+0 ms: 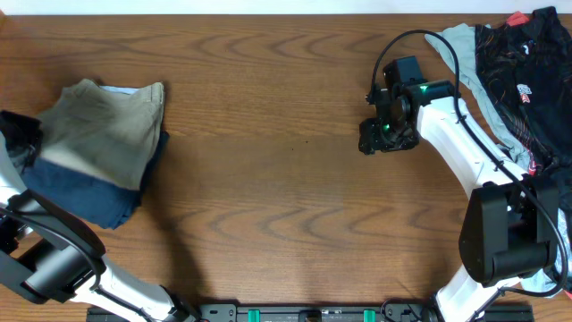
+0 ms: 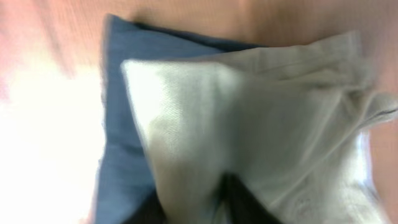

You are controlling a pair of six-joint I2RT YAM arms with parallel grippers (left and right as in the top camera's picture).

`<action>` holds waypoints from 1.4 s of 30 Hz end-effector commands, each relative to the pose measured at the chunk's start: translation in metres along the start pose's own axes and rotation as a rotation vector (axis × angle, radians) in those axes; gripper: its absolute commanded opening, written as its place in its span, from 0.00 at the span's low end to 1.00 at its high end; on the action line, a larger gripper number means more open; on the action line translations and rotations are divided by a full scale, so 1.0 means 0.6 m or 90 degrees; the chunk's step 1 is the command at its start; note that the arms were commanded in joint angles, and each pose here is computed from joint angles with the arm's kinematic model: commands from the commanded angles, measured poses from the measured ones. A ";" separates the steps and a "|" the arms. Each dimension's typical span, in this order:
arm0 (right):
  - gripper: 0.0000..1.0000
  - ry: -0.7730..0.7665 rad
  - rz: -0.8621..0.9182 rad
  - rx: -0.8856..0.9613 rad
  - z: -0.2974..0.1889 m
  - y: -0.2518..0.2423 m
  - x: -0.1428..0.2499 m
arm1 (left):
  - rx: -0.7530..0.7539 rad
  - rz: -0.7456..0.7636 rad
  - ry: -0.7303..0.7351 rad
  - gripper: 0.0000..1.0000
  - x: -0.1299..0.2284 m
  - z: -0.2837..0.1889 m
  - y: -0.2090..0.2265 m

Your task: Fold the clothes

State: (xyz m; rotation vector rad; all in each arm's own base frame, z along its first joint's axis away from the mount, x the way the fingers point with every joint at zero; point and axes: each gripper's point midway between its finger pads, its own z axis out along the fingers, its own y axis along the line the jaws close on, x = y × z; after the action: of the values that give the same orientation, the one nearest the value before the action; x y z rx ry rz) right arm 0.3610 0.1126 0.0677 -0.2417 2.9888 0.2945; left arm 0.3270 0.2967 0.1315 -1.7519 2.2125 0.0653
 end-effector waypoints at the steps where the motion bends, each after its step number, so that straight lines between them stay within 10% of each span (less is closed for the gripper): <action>1: 0.61 -0.020 -0.007 0.007 -0.015 -0.006 -0.010 | -0.053 0.000 -0.060 0.68 -0.029 -0.033 0.029; 6: 0.62 -0.020 -0.006 0.009 -0.015 -0.007 -0.010 | -0.057 0.003 -0.033 0.83 -0.012 -0.036 0.034; 21: 0.64 -0.023 0.014 0.012 -0.018 -0.027 -0.013 | -0.151 0.010 0.194 0.84 0.142 -0.009 0.112; 42: 0.66 -0.025 0.015 0.022 -0.018 -0.032 -0.013 | 0.012 0.063 0.093 0.84 0.172 0.137 0.016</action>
State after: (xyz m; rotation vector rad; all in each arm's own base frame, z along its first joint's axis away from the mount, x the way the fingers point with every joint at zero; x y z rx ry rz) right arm 0.3655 0.0969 0.0673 -0.1908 2.9886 0.2696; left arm 0.2890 0.2359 0.0200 -1.7925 2.3811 0.0188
